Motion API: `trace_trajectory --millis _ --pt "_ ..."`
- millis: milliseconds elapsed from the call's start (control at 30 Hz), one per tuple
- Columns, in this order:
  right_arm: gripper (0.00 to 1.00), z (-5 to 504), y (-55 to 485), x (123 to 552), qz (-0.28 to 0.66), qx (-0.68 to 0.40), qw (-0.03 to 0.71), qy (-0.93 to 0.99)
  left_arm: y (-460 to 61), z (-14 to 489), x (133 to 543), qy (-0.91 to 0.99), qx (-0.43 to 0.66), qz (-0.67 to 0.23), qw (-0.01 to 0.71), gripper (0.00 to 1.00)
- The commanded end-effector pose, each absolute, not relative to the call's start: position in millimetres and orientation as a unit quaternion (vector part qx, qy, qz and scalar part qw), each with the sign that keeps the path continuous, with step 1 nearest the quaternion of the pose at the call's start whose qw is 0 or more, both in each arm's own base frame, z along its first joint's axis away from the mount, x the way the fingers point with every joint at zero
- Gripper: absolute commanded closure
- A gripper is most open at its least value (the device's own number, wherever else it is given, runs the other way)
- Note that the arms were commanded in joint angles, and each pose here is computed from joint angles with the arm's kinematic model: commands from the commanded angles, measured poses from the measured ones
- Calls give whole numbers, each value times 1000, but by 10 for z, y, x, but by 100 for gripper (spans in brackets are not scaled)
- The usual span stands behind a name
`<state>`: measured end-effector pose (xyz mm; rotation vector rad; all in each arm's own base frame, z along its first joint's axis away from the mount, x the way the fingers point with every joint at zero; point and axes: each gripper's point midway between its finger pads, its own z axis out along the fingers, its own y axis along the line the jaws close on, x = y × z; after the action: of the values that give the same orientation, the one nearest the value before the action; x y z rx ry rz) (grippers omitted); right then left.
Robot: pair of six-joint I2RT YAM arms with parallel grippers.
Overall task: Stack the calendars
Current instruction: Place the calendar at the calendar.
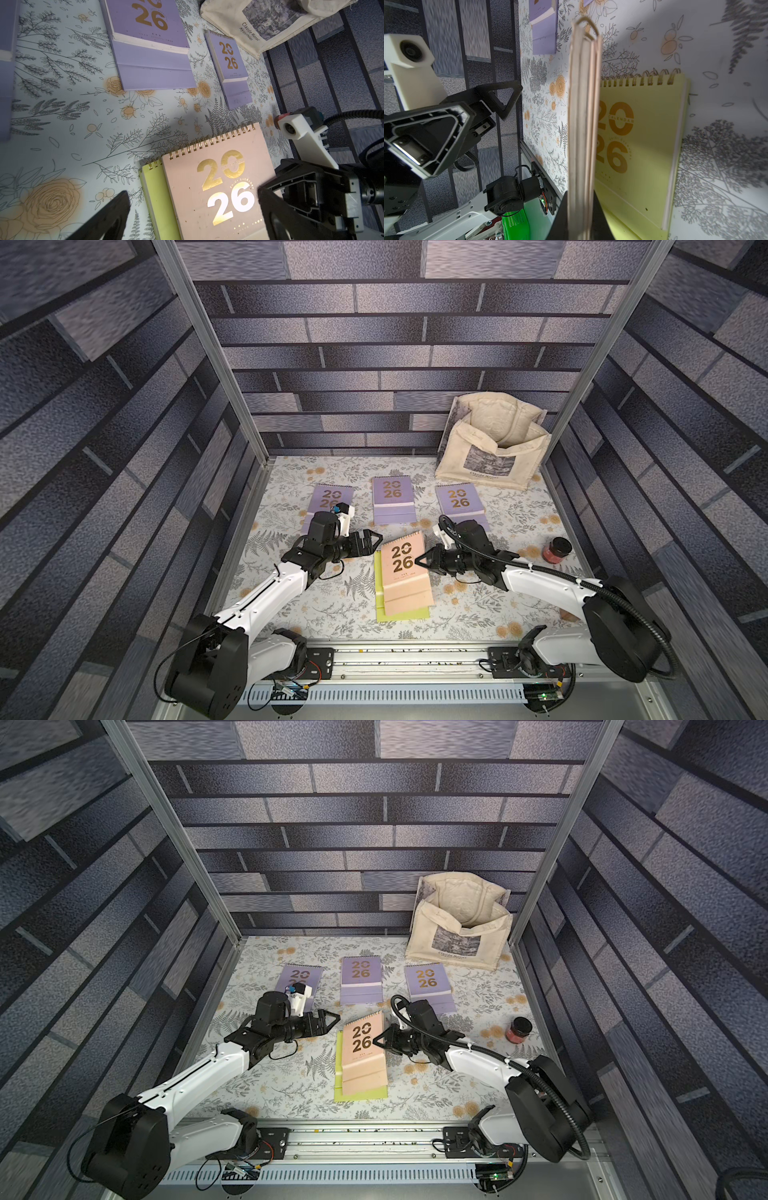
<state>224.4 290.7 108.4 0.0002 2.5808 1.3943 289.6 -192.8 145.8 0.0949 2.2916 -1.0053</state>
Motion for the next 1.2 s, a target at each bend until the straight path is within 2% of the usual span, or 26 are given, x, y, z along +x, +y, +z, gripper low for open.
trace_trajectory --millis 0,767,1167 --pt "100 1178 3009 2283 499 -11 117 859 -1967 1536 2888 855 44 -404 322 0" --pt "100 856 3063 2088 489 -2 90 868 -2068 1351 2763 857 58 -420 292 0" --pt "100 954 3093 2087 487 -34 91 868 -2094 841 2668 890 36 -383 244 0"
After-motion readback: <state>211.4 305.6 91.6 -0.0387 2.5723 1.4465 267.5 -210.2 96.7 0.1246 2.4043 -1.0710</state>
